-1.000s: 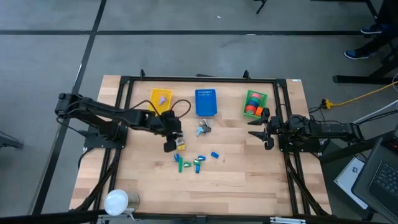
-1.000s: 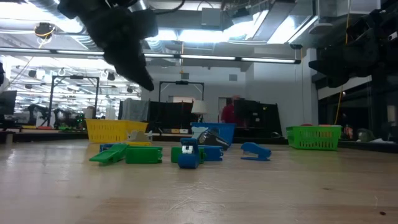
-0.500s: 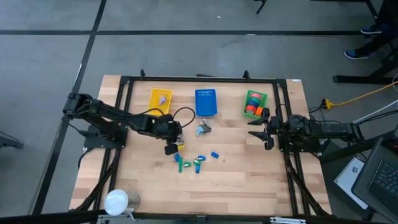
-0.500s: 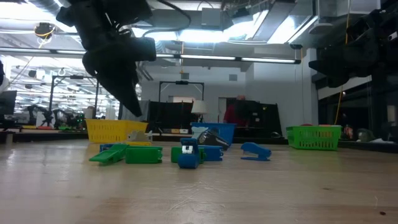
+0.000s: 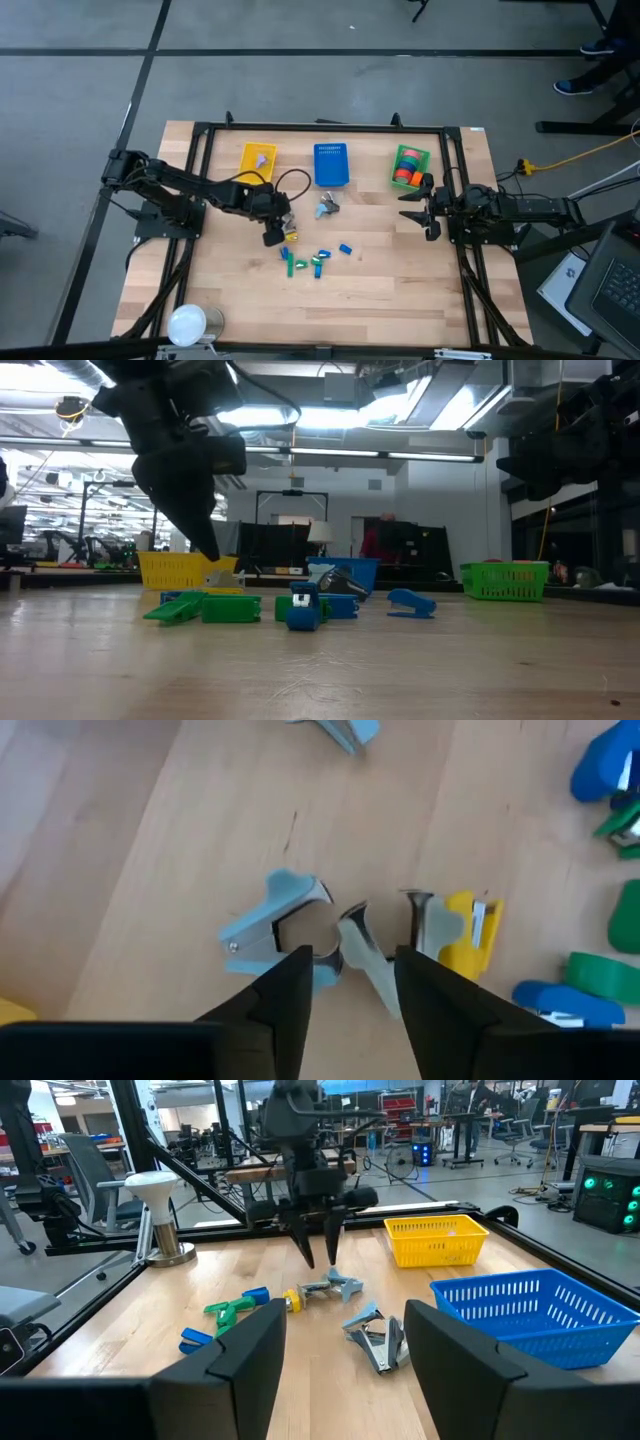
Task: Pick and place Stapler, Stapler remover, tape
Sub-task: Put the gray staple remover into the yellow basket
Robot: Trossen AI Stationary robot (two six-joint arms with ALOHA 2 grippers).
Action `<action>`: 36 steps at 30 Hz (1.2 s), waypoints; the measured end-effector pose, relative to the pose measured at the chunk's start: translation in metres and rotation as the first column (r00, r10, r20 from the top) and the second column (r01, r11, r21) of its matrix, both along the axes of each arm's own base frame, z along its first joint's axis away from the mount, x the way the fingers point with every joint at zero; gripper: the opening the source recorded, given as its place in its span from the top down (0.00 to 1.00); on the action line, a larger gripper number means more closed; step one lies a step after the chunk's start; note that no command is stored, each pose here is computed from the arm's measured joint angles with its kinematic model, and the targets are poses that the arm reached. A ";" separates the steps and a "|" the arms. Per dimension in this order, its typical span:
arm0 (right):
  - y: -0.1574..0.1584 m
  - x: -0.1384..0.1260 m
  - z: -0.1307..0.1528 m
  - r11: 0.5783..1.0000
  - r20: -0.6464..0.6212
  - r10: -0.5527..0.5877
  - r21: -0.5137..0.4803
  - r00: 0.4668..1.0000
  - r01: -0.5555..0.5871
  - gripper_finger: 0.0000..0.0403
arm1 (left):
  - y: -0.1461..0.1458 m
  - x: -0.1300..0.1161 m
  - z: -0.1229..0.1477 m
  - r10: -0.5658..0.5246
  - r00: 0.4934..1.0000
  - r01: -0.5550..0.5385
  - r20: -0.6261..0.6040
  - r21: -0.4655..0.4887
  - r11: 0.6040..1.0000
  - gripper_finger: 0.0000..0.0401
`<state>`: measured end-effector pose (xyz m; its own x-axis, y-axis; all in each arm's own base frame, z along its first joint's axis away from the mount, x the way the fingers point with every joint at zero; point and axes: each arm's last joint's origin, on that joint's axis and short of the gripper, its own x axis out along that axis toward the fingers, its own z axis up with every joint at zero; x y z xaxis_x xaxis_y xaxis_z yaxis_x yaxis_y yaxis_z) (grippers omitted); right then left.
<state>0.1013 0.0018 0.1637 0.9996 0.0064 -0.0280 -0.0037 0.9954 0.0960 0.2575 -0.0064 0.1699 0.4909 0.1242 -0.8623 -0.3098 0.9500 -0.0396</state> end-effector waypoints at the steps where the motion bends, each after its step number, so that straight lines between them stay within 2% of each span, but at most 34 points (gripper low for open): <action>1: 0.000 0.000 0.000 1.000 0.000 0.000 0.000 1.000 0.000 0.48 | 0.001 0.000 0.000 -0.002 1.000 0.002 -0.001 0.003 1.000 0.64; 7: 0.000 0.000 0.000 1.000 0.000 0.000 0.000 1.000 0.000 0.48 | 0.001 0.001 -0.004 -0.005 1.000 0.005 -0.017 0.007 1.000 0.65; 11: 0.000 0.000 0.000 1.000 0.000 0.000 0.000 1.000 0.000 0.48 | 0.001 0.006 -0.017 -0.015 0.998 0.016 -0.058 0.013 1.000 0.65; 19: 0.000 0.000 0.000 1.000 0.000 0.000 0.000 1.000 0.000 0.48 | 0.000 0.015 -0.025 -0.044 0.998 0.044 -0.039 0.018 0.999 0.67; 23: 0.000 0.000 0.000 1.000 0.000 0.000 0.000 1.000 0.000 0.48 | 0.000 0.013 -0.025 -0.043 0.998 0.043 -0.046 0.010 0.999 0.74; 30: 0.000 0.000 0.000 1.000 0.000 0.000 0.000 1.000 0.000 0.48 | 0.000 0.014 -0.022 -0.035 0.999 0.035 -0.028 -0.030 0.999 0.96; 36: 0.000 0.000 0.000 1.000 0.000 0.000 0.000 1.000 0.000 0.48 | 0.000 0.012 -0.020 -0.039 0.999 0.038 -0.024 -0.023 0.999 0.97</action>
<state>0.1013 0.0017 0.1636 0.9996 0.0061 -0.0280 -0.0034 0.9954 0.0961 0.2700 -0.0068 0.1500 0.4739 0.0860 -0.8763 -0.2743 0.9601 -0.0541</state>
